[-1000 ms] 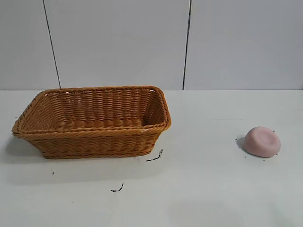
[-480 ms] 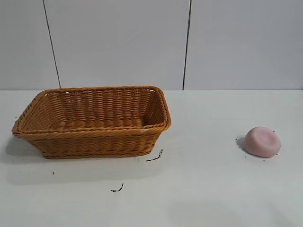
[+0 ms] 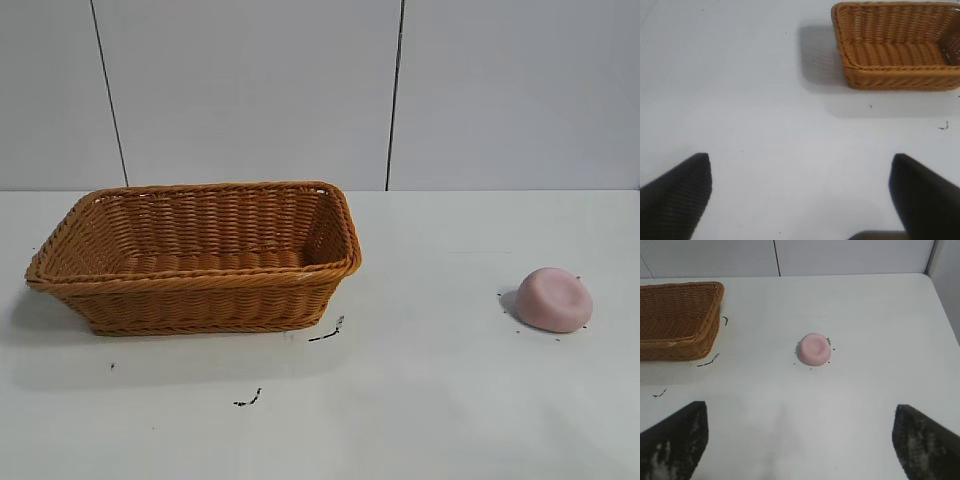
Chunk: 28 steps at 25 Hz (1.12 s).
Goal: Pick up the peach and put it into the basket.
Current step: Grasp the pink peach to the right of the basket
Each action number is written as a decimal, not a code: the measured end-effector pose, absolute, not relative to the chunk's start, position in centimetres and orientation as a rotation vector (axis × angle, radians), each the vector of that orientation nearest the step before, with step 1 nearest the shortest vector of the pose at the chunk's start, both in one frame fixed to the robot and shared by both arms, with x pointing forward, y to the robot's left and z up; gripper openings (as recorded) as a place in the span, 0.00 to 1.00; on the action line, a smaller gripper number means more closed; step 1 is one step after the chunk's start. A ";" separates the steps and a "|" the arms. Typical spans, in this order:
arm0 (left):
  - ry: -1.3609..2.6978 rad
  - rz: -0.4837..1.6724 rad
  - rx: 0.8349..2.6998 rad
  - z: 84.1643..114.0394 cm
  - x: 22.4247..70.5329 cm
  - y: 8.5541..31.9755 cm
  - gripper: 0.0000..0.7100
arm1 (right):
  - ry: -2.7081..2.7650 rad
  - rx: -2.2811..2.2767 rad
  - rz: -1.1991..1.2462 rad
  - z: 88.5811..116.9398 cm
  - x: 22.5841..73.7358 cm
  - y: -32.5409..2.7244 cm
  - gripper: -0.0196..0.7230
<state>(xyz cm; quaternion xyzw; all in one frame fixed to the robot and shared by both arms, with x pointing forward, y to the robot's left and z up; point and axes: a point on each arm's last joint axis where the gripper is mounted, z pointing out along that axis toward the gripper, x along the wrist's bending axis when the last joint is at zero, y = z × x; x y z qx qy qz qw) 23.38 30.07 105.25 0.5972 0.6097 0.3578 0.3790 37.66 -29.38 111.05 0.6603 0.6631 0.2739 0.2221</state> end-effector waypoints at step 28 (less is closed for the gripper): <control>1.558 0.914 1.526 105.2 23.4 30.1 0.98 | 2.250 2.143 0.172 91.9 62.7 -29.4 0.96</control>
